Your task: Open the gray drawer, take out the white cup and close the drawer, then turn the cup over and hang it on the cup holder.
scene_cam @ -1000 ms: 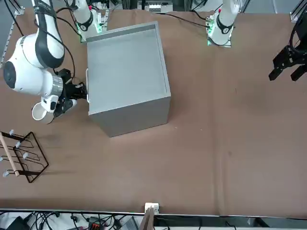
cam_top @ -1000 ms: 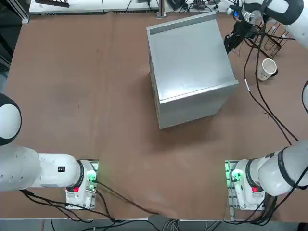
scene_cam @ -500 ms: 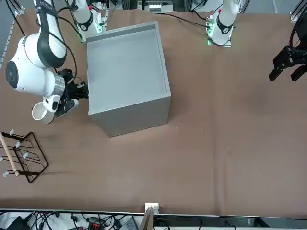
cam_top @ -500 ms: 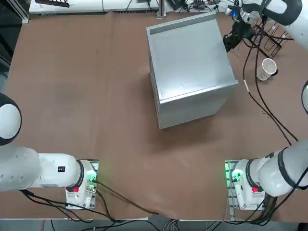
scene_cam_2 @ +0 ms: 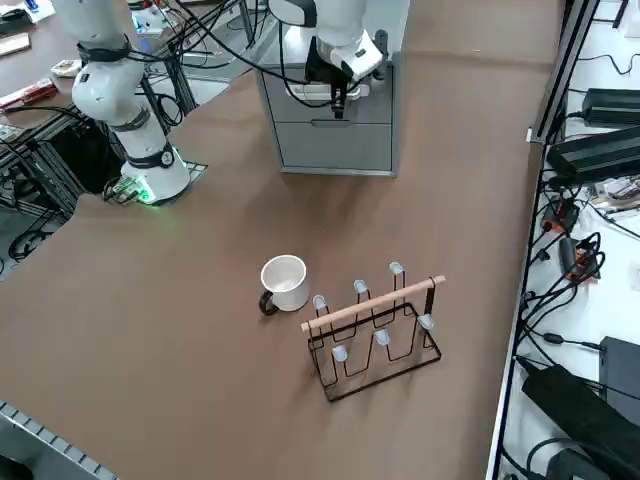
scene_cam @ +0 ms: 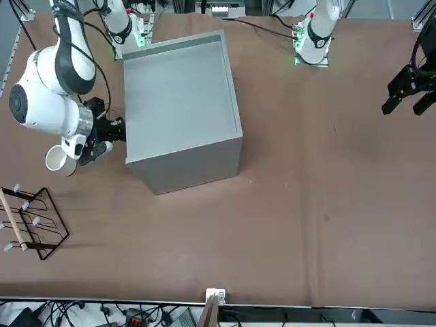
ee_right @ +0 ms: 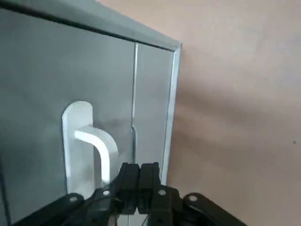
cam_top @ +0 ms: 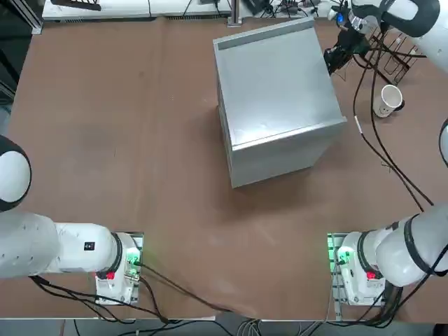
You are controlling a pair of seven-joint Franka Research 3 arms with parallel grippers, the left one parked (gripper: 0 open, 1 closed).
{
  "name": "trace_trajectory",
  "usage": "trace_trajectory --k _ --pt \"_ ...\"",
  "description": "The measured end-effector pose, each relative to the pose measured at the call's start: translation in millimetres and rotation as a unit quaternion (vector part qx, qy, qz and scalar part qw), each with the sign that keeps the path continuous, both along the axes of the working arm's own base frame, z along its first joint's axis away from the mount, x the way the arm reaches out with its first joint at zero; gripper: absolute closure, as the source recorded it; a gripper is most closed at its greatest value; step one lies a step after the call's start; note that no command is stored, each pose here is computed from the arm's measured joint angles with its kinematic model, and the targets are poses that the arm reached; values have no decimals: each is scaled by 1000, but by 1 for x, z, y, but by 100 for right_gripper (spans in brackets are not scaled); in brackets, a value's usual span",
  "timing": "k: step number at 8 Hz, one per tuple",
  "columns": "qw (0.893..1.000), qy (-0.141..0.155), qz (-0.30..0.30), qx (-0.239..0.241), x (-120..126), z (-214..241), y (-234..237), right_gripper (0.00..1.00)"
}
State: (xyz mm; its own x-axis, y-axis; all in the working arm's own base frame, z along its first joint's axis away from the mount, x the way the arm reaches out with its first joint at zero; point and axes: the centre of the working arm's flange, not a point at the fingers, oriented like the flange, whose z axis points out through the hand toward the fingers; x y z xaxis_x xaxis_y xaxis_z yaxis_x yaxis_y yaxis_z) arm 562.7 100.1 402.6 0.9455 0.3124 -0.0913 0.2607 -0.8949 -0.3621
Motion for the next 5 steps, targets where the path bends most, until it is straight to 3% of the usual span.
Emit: trace_trajectory --k 3,5 --pt "998 -31 25 -50 14 53 -21 96" --pt "997 -41 12 -62 23 94 -55 93"
